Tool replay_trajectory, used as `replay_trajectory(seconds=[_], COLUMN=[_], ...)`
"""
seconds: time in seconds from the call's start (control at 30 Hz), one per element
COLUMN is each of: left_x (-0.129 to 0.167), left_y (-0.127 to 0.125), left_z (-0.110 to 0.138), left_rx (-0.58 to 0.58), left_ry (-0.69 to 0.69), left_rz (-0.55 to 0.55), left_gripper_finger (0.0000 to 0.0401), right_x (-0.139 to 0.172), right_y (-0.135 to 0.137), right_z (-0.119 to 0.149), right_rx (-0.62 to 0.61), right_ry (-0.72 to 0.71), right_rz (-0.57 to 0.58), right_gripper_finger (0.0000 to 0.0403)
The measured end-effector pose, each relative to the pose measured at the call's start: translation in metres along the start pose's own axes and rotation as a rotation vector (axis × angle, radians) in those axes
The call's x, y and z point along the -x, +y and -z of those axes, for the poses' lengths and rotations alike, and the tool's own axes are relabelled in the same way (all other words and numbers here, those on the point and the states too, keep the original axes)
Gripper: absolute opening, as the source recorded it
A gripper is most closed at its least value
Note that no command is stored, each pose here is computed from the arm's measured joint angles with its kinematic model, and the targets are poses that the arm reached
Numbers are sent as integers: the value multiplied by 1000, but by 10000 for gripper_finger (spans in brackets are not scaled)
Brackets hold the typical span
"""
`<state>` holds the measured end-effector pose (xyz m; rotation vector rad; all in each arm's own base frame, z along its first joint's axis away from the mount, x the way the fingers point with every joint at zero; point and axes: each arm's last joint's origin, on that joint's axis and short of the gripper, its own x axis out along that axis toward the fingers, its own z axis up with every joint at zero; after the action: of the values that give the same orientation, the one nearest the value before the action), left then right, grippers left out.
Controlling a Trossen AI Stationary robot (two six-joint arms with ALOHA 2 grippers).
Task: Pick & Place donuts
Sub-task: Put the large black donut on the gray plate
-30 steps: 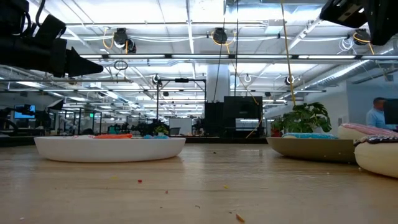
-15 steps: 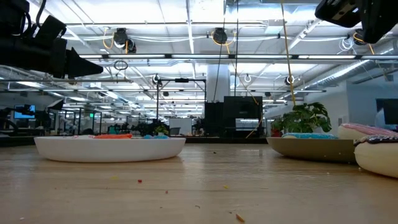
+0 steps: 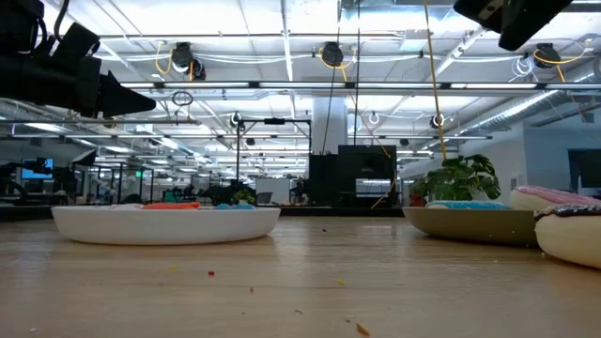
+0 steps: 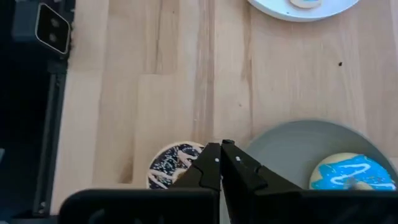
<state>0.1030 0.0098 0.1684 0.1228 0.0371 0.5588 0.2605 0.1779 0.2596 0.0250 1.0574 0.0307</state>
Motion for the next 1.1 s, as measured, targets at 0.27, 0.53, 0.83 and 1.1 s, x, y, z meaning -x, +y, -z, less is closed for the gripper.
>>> replay_trajectory(seconds=[0.27,0.53,0.83,1.1], left_x=[0,0,0,0], left_y=[0,0,0,0], left_z=[0,0,0,0], left_rx=[0,-1,-1,-1], left_ry=[0,1,1,0], left_rz=[0,0,0,0], left_gripper_finger=[42,42,42,42], right_x=[-8,-23,-36,-36], right_y=[15,32,56,59], right_z=[-6,5,12,14], right_rx=[-84,-71,-43,-132], right_ry=[-76,66,176,225], right_rz=[-71,-79,-86,-118], right_gripper_finger=[0,0,0,61])
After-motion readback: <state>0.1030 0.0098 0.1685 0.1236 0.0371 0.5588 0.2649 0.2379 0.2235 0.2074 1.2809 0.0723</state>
